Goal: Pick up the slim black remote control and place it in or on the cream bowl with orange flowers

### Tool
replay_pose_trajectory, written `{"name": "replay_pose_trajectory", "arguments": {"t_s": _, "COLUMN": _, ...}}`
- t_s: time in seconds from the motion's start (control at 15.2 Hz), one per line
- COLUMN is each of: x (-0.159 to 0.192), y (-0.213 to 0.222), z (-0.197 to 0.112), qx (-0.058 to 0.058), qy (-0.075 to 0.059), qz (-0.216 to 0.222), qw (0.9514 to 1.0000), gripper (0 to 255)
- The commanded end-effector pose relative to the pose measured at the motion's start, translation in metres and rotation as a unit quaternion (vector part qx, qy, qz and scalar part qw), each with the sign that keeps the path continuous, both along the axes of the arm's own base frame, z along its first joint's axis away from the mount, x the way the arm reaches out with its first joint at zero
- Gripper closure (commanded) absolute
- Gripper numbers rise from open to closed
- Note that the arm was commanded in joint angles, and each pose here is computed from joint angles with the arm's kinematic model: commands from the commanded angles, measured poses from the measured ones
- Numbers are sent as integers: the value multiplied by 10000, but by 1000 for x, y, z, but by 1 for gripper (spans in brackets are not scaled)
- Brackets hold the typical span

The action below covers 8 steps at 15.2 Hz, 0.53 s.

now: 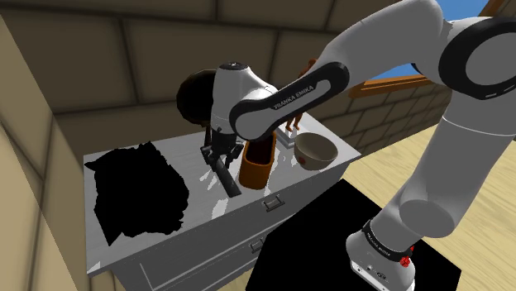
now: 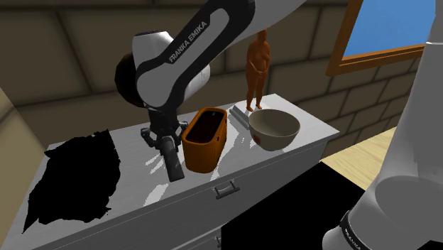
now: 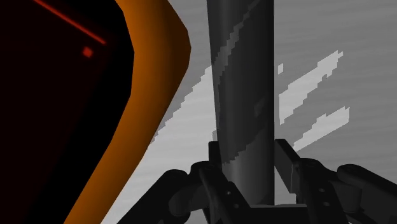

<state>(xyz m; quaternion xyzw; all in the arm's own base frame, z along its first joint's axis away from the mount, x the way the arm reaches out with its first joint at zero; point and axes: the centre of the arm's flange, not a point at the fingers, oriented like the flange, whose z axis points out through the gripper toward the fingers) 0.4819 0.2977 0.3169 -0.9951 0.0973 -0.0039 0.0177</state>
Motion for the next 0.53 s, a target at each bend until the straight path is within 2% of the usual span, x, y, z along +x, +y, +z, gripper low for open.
{"name": "replay_pose_trajectory", "arguments": {"t_s": 0.0, "x": 0, "y": 0, "z": 6, "qx": -1, "qy": 11, "qz": 2, "qw": 10000, "gripper": 255}}
{"name": "replay_pose_trajectory", "arguments": {"t_s": 0.46, "x": 0, "y": 0, "z": 43, "qx": -1, "qy": 11, "qz": 2, "qw": 10000, "gripper": 255}}
